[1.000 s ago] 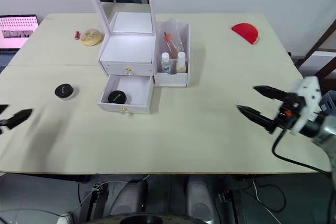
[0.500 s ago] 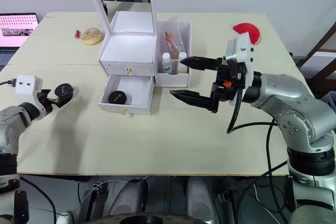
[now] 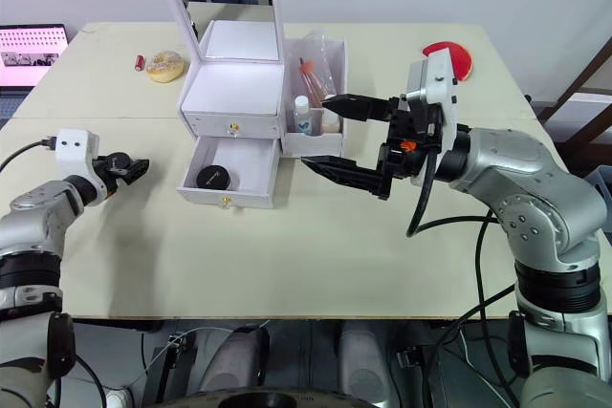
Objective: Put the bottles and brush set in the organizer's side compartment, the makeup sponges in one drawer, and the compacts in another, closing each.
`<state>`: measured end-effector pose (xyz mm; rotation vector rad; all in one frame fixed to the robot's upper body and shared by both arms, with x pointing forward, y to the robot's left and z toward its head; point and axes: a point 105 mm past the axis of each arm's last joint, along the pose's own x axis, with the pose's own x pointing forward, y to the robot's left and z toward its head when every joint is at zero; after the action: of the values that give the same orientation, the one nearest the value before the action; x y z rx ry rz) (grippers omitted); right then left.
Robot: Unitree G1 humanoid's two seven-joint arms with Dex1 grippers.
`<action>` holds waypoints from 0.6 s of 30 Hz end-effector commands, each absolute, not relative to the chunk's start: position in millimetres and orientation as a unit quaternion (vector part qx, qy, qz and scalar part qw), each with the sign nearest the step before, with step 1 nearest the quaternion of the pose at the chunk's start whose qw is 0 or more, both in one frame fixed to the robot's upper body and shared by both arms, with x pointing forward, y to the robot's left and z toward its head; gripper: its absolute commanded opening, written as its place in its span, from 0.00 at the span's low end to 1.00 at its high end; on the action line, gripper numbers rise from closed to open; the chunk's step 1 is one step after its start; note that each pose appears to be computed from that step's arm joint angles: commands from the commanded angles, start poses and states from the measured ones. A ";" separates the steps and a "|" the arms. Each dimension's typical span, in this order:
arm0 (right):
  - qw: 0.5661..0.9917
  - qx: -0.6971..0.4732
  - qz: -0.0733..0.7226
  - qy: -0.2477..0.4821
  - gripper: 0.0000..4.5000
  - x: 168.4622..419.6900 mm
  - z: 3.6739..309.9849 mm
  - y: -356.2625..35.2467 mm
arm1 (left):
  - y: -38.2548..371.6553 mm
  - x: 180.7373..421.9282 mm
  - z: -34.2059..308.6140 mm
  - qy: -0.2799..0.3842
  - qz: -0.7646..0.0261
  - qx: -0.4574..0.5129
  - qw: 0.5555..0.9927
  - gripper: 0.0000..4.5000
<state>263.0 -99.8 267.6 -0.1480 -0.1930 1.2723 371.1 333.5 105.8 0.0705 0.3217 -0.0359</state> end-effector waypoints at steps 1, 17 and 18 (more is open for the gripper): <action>0.791 -0.076 0.597 -0.112 1.00 257.5 276.5 -96.2 | 333.0 375.3 121.5 0.138 -0.020 0.048 0.989 0.99; 0.790 -0.076 0.599 -0.108 1.00 257.1 273.5 -93.5 | 335.8 373.1 131.7 0.159 -0.012 0.087 0.983 0.59; 0.790 -0.076 0.599 -0.108 1.00 257.2 273.4 -93.4 | 334.6 373.4 133.5 0.159 -0.013 0.092 0.983 0.59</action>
<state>263.1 -96.9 265.6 -0.1468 -0.1880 1.2727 370.3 333.4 111.2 0.1329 0.3669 -0.0326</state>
